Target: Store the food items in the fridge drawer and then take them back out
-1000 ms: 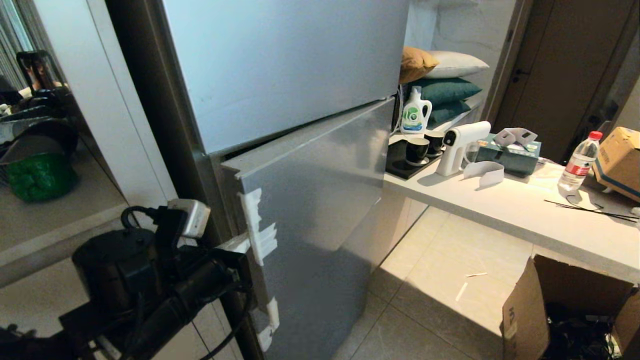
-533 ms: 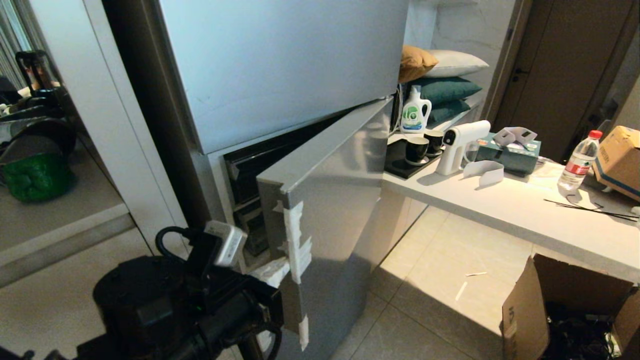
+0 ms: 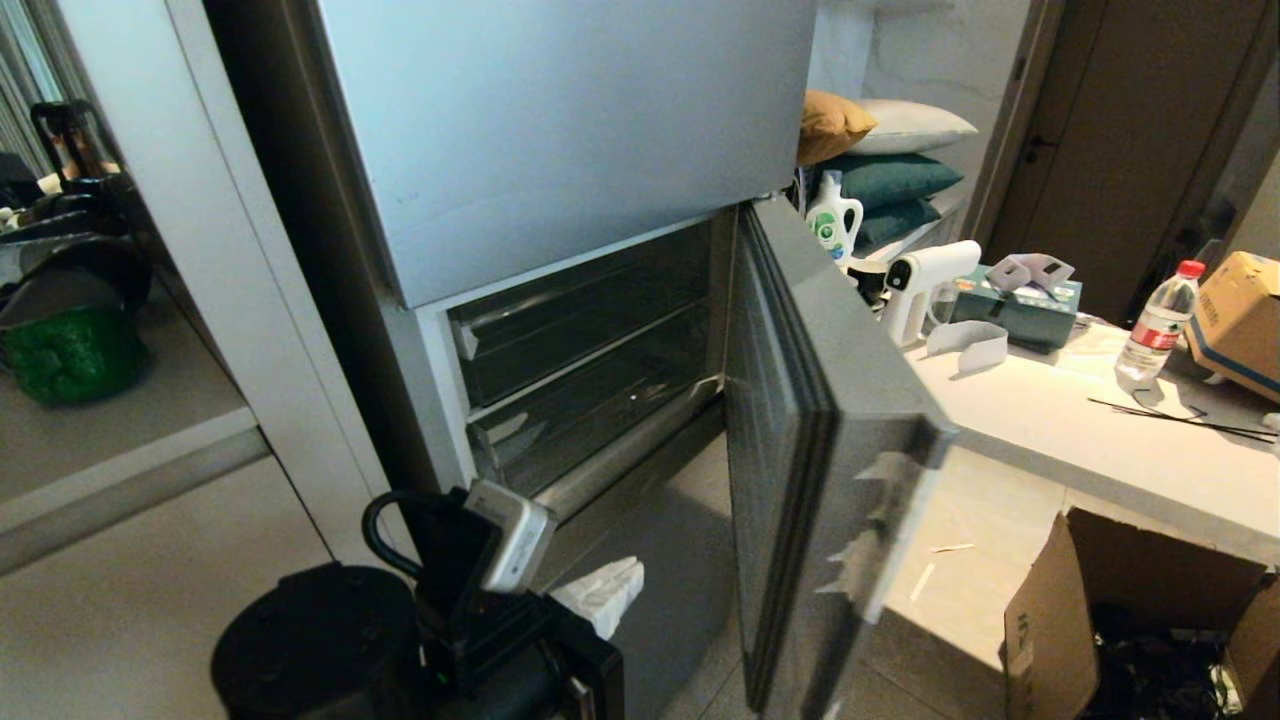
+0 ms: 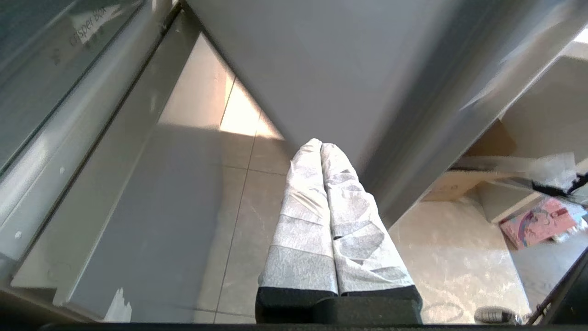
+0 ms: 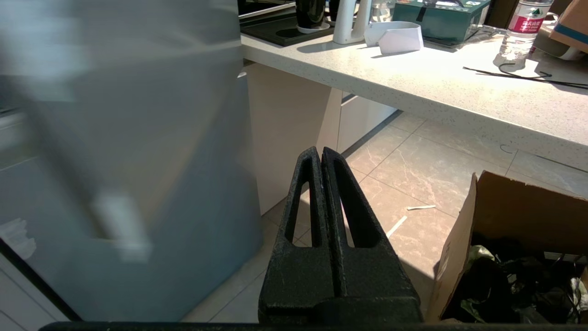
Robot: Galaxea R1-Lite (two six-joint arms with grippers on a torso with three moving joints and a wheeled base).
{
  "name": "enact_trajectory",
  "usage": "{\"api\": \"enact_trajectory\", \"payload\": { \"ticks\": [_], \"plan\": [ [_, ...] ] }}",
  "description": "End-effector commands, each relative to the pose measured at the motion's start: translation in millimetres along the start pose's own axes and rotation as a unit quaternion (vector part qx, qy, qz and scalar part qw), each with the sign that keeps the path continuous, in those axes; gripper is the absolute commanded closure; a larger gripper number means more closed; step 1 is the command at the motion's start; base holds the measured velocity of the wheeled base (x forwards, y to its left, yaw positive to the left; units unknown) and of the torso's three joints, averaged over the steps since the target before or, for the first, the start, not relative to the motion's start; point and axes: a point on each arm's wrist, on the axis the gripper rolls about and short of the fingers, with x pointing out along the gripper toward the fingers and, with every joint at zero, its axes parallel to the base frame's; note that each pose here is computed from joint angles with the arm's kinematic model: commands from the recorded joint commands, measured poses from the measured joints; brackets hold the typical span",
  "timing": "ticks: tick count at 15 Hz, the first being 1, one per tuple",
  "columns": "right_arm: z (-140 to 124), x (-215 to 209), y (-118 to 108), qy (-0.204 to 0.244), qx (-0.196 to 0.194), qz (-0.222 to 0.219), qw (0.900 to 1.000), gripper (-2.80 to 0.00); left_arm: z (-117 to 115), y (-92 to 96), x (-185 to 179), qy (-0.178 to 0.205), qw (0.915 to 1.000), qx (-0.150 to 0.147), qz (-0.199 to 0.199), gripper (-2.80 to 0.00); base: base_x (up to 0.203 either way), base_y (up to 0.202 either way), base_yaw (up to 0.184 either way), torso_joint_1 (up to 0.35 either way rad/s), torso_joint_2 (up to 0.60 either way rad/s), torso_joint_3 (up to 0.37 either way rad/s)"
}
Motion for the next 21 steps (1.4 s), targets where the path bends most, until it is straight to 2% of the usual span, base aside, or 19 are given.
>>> {"api": "enact_trajectory", "payload": {
  "ticks": [1, 2, 6, 10, 13, 16, 18, 19, 21],
  "plan": [
    [-8.6, 1.8, -0.2, 0.015, -0.001, 0.0, 1.0, 0.0, 0.6, -1.0, -2.0, -0.004, 1.0, -0.001, 0.001, 0.0, 0.0, 0.0, 0.0, 0.0, 0.0, 0.0],
    [-8.6, 1.8, -0.2, 0.015, 0.0, 0.0, 1.0, 0.0, 2.0, 1.6, -4.9, -0.009, 0.9998, -0.003, 0.02, 0.0, 0.0, 0.0, 0.0, 0.0, 0.0, 0.0],
    [-8.6, 1.8, -0.2, 0.015, -0.001, 0.0, 1.0, 0.0, 23.5, 16.8, -24.1, -0.059, 0.9967, -0.017, 0.053, 0.0, 0.0, 0.0, 0.0, 0.0, 0.0, 0.0],
    [-8.6, 1.8, -0.2, 0.015, -0.001, 0.0, 1.0, 0.0, 40.2, 57.5, -42.2, -0.105, 0.9839, -0.031, 0.142, 0.0, 0.0, 0.0, 0.0, 0.0, 0.0, 0.0],
    [-8.6, 1.8, -0.2, 0.015, -0.001, 0.0, 1.0, 0.0, 45.6, 87.8, -64.9, -0.131, 0.9659, -0.037, 0.22, 0.0, 0.0, 0.0, 0.0, 0.0, 0.0, 0.0],
    [-8.6, 1.8, -0.2, 0.015, -0.001, 0.0, 1.0, 0.0, 41.7, 112.3, -88.7, -0.141, 0.9404, -0.041, 0.307, 0.0, 0.0, 0.0, 0.0, 0.0, 0.0, 0.0],
    [-8.6, 1.8, -0.2, 0.015, -0.001, 0.0, 1.0, 0.0, 34.5, 116.5, -101.1, -0.139, 0.9192, -0.046, 0.366, 0.0, 0.0, 0.0, 0.0, 0.0, 0.0, 0.0],
    [-8.6, 1.8, -0.2, 0.015, -0.001, 0.0, 1.0, 0.0, 33.1, 115.3, -107.0, -0.143, 0.9124, -0.048, 0.38, 0.0, 0.0, 0.0, 0.0, 0.0, 0.0, 0.0],
    [-8.6, 1.8, -0.2, 0.015, -0.001, 0.0, 1.0, 0.0, 30.7, 111.1, -120.1, -0.156, 0.9072, -0.051, 0.387, 0.0, 0.0, 0.0, 0.0, 0.0, 0.0, 0.0]
  ]
}}
